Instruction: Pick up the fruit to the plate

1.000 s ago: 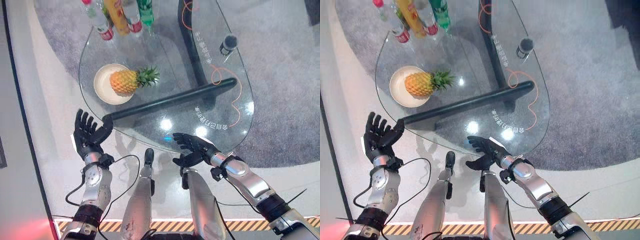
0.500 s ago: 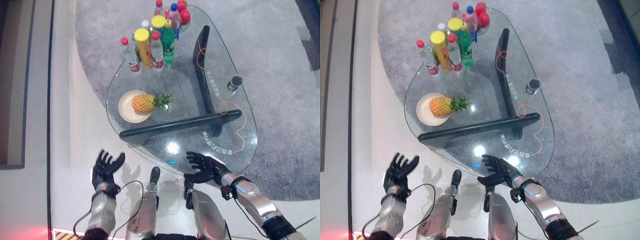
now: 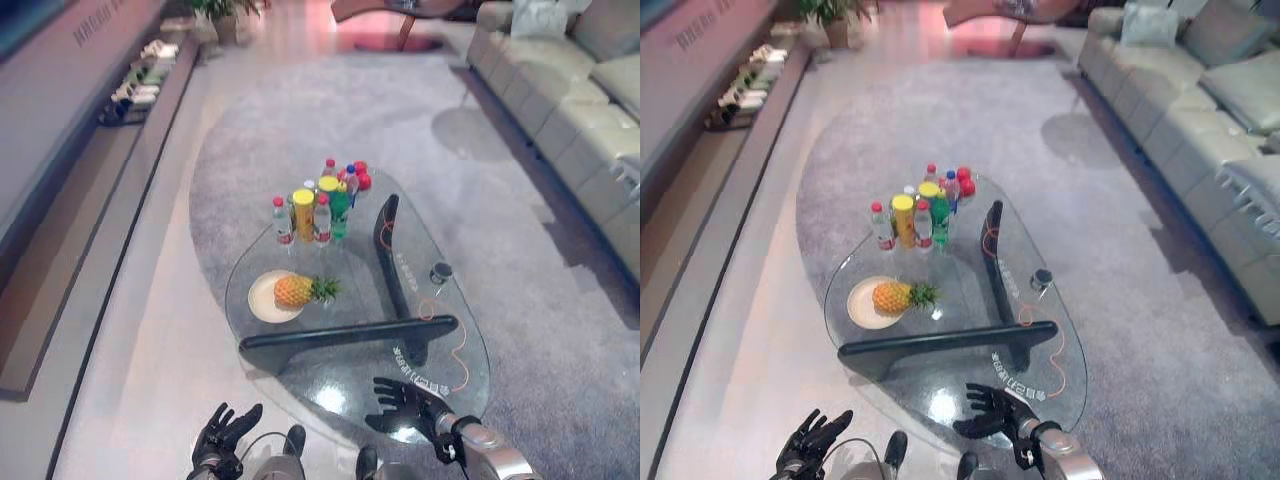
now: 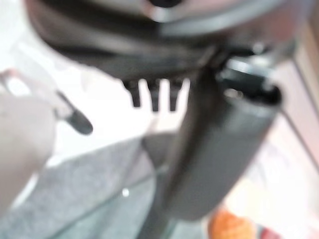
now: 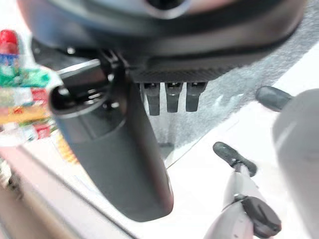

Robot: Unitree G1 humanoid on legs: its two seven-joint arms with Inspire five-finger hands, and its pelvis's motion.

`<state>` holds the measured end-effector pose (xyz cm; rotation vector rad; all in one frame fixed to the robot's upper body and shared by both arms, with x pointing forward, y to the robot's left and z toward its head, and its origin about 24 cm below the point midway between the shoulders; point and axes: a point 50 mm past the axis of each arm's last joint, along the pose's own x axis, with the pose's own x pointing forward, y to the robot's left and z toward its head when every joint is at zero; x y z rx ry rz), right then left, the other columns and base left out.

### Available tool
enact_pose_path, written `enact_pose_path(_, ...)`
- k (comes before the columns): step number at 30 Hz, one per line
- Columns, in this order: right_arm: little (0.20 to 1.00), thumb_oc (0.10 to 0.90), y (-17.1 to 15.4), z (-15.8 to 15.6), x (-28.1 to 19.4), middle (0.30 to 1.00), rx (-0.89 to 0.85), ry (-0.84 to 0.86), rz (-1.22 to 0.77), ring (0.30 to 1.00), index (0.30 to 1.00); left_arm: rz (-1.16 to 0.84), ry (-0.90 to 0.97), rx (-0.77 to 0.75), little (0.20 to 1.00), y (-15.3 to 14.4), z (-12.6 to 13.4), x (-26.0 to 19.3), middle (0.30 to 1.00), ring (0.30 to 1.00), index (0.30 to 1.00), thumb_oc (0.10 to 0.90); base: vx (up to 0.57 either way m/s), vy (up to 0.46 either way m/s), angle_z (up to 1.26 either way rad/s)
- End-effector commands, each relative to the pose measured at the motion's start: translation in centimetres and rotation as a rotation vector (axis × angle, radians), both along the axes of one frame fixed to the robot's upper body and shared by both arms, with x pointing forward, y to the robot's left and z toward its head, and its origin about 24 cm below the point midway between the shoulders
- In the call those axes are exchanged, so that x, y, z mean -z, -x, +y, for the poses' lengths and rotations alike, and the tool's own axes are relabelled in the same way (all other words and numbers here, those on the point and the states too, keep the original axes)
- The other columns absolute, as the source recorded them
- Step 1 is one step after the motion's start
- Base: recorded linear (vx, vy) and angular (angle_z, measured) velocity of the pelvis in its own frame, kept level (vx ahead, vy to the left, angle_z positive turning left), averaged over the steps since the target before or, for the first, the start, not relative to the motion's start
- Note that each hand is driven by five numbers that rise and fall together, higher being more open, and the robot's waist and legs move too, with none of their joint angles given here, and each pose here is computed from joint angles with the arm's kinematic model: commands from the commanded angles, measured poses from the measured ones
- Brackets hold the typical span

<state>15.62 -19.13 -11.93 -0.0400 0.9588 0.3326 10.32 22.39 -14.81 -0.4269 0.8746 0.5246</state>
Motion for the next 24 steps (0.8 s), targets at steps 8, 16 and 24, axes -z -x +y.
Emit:
enact_pose_path(8, 0.9, 0.8, 3.4, -2.3, 3.1, 0.9, 0.137, 0.177, 0.163, 0.9, 0.9, 0.091, -0.001, 0.116, 0.9, 0.2, 1.2, 0.7, 0.9, 0.9, 0.9, 0.8, 0.01, 0.008, -0.02)
enact_pose_path(16, 0.9, 0.8, 5.8, -2.6, 4.2, 0.9, 0.188, 0.205, 0.269, 0.9, 0.9, 0.144, 0.023, 0.104, 0.9, 0.8, 0.9, 1.2, 0.9, 0.9, 0.9, 0.8, 0.02, 0.006, -0.13)
enact_pose_path(24, 0.9, 0.8, 6.9, -3.1, 4.6, 0.9, 0.259, 0.228, 0.325, 0.9, 0.9, 0.16, 0.039, 0.129, 0.9, 0.6, 0.4, 1.3, 0.9, 0.9, 0.9, 0.8, 0.0, 0.0, -0.03)
